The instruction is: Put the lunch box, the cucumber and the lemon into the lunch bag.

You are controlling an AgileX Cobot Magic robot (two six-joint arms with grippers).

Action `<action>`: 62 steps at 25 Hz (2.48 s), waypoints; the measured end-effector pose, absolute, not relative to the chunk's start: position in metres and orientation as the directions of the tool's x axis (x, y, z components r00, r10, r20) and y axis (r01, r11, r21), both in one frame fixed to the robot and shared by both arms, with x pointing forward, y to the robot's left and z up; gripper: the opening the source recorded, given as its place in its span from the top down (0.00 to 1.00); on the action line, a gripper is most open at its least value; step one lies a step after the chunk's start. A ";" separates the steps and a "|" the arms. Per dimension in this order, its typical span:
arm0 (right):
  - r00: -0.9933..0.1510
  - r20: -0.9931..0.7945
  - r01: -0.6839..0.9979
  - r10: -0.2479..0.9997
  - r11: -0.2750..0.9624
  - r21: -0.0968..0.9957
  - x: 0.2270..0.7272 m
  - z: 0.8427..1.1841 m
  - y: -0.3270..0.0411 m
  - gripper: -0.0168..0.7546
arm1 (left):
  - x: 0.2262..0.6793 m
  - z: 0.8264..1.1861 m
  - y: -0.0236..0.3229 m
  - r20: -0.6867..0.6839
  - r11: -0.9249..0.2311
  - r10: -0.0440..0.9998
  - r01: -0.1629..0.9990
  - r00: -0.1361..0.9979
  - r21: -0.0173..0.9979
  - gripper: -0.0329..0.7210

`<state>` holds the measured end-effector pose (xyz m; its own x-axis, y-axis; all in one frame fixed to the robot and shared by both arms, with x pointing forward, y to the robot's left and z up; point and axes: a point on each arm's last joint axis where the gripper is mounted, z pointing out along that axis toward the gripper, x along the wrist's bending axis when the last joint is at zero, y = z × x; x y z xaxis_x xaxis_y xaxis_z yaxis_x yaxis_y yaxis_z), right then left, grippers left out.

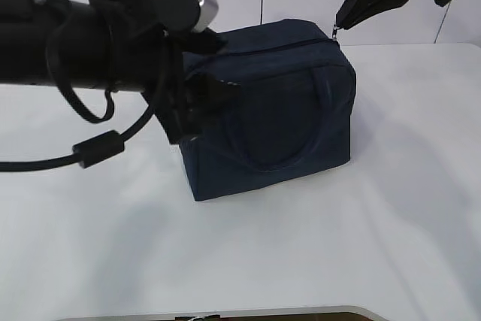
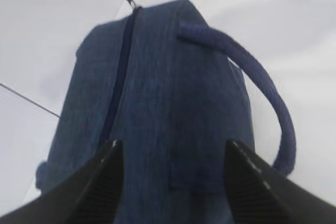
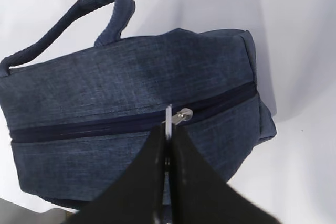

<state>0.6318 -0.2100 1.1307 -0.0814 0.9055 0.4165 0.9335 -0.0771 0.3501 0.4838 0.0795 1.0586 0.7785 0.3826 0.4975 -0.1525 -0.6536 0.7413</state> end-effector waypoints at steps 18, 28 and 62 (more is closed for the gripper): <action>-0.102 0.441 0.934 0.892 -0.067 0.352 0.631 1.132 -0.207 0.97 | 0.514 1.036 0.051 0.478 -0.679 0.350 -0.134 0.806 0.722 0.42; -0.107 0.454 0.934 0.884 -0.067 0.351 0.631 1.133 -0.206 0.97 | 0.521 1.031 0.052 0.500 -0.694 0.376 -0.120 0.780 0.710 0.77; -0.062 0.366 0.931 0.929 -0.078 0.357 0.633 1.129 -0.214 0.97 | 0.527 1.031 0.055 0.583 -0.734 0.366 -0.160 0.725 0.659 0.97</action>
